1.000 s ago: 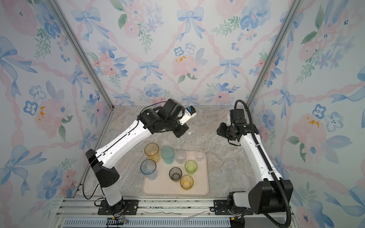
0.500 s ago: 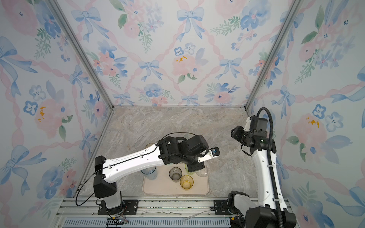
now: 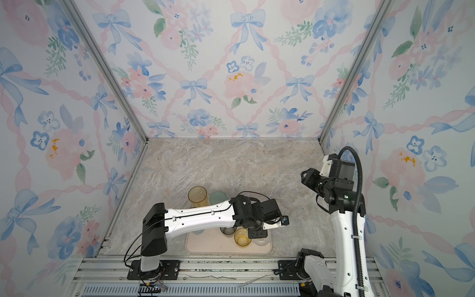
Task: Place the glasses into the tray
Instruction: Place the glass on the tray.
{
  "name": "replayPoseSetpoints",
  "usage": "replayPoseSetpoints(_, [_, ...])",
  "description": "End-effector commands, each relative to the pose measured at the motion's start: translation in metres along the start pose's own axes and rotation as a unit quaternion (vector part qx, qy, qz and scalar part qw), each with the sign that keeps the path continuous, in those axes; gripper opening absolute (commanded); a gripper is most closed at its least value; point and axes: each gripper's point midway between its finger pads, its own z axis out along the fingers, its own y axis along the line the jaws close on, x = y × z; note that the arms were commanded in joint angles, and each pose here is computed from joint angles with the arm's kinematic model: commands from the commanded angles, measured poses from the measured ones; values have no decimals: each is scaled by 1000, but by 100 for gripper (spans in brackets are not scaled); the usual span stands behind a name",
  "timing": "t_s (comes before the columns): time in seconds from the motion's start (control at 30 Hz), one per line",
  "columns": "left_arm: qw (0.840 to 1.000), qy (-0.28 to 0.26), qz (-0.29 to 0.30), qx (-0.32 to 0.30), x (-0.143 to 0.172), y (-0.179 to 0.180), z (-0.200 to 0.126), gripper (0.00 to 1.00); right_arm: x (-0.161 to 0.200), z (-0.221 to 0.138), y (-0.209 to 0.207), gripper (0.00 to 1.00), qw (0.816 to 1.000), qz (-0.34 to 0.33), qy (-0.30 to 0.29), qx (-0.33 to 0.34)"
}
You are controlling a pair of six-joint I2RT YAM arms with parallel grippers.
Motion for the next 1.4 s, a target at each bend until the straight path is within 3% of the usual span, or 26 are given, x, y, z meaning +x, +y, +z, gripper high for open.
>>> replayPoseSetpoints(0.0, [1000, -11, 1, 6, -5, 1, 16, 8, 2, -10, 3, 49, 1000, -8, 5, -6])
replayPoseSetpoints(0.5, [999, 23, -5, 27, 7, -1, 55, 8, 2, -10, 2, 49, 1000, -12, 10, -13])
replayPoseSetpoints(0.87, [999, 31, -8, 38, 9, 0, 66, 10, 3, -6, -3, 49, 1000, -9, 17, -14])
replayPoseSetpoints(1.03, [999, 31, -8, 37, 8, 1, 67, 14, 2, -4, -4, 49, 1000, -6, 18, -16])
replayPoseSetpoints(1.37, [999, 27, -14, 14, 7, 13, 61, 32, 4, -3, -4, 49, 1000, -6, 23, -19])
